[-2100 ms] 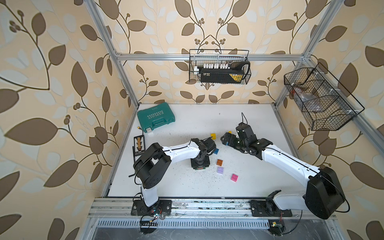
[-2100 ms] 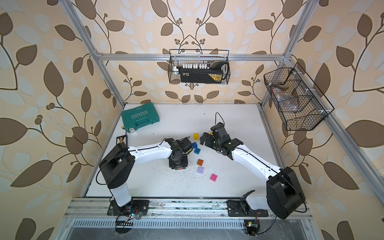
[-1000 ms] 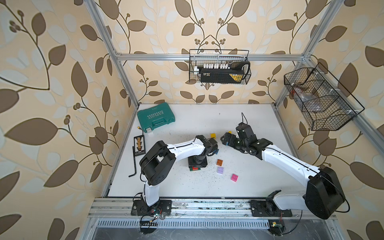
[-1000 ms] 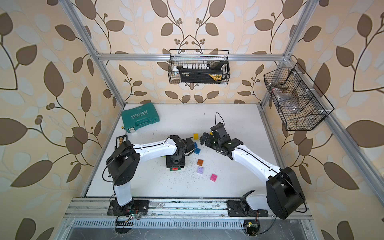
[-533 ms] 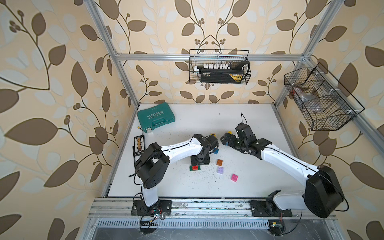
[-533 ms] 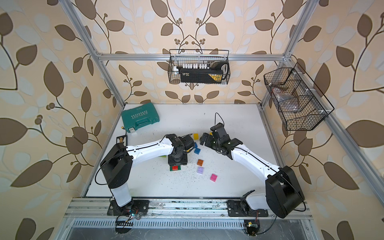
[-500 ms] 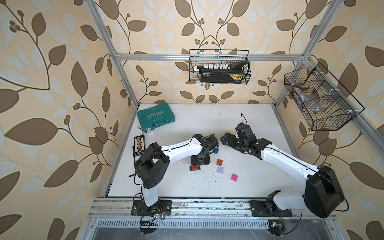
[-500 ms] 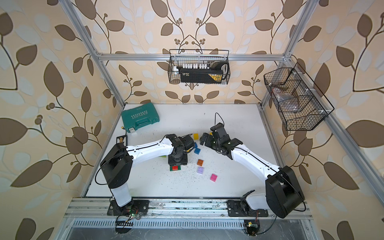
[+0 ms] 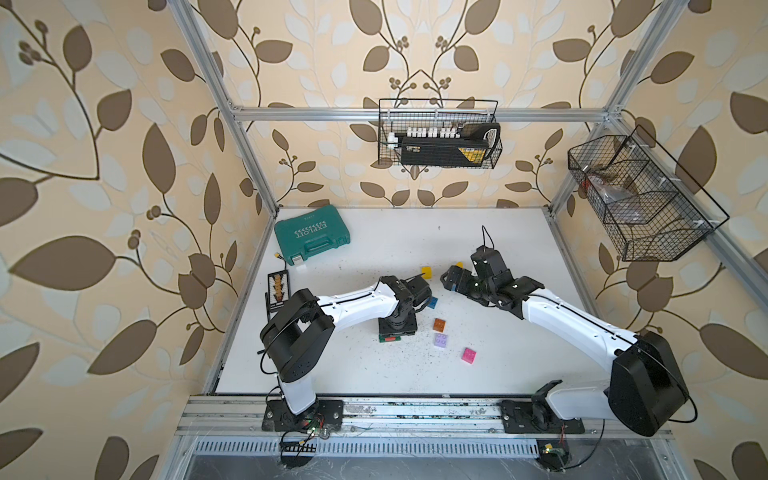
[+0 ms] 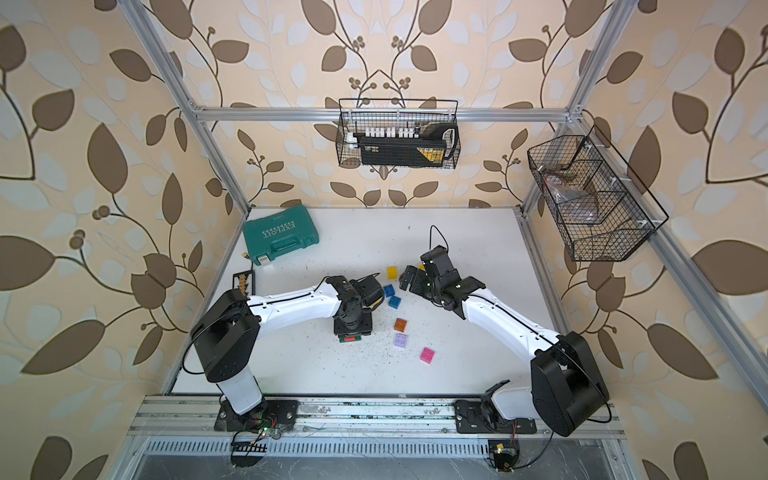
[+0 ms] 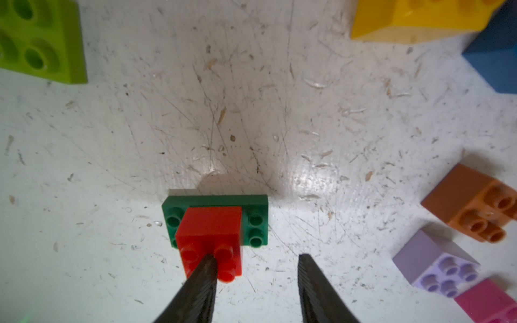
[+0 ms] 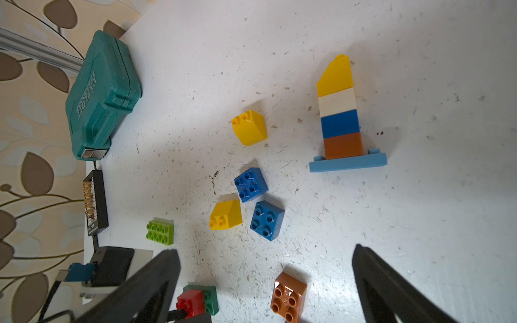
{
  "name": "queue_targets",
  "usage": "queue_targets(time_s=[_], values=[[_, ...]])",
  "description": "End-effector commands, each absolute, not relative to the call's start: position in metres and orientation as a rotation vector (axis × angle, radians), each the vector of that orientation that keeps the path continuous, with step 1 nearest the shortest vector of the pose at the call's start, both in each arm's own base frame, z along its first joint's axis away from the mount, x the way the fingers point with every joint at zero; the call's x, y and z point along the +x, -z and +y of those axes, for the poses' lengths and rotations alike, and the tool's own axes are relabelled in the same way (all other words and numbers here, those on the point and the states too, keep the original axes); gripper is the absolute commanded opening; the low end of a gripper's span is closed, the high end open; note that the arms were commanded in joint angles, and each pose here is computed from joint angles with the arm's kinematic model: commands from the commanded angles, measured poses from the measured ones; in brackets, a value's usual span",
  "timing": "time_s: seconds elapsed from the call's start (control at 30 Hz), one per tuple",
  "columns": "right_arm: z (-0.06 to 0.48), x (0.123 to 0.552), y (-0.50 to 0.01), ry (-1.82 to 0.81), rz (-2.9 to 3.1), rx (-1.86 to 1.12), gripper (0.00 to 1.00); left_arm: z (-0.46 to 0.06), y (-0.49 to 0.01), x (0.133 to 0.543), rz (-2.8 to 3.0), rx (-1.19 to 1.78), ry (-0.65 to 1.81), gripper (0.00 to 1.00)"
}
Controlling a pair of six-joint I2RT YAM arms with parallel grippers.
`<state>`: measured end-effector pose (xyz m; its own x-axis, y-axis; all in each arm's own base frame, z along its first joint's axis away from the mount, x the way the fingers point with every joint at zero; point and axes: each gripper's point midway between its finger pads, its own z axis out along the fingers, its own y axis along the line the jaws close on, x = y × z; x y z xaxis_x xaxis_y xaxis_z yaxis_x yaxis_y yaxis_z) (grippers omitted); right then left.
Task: Assemble the number 1 with lego
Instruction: Move the lego brick at the center of the board.
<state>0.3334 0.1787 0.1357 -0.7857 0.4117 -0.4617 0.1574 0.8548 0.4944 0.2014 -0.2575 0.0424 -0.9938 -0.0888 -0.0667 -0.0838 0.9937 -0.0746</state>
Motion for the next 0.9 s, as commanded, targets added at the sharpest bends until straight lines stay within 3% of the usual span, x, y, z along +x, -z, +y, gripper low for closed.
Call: queue_targets(time_s=[0.0, 0.6, 0.87], values=[[0.180, 0.337, -0.136, -0.599, 2.451, 0.423, 0.99, -0.246, -0.007, 0.183, 3.158, -0.186, 0.087, 0.49], [0.180, 0.338, -0.136, -0.593, 2.451, 0.426, 0.99, -0.283, 0.000, 0.219, 3.088, 0.405, 0.222, 0.48], [0.180, 0.338, -0.135, -0.590, 2.453, 0.429, 0.99, -0.299, -0.023, 0.238, 3.039, 0.463, 0.280, 0.48]])
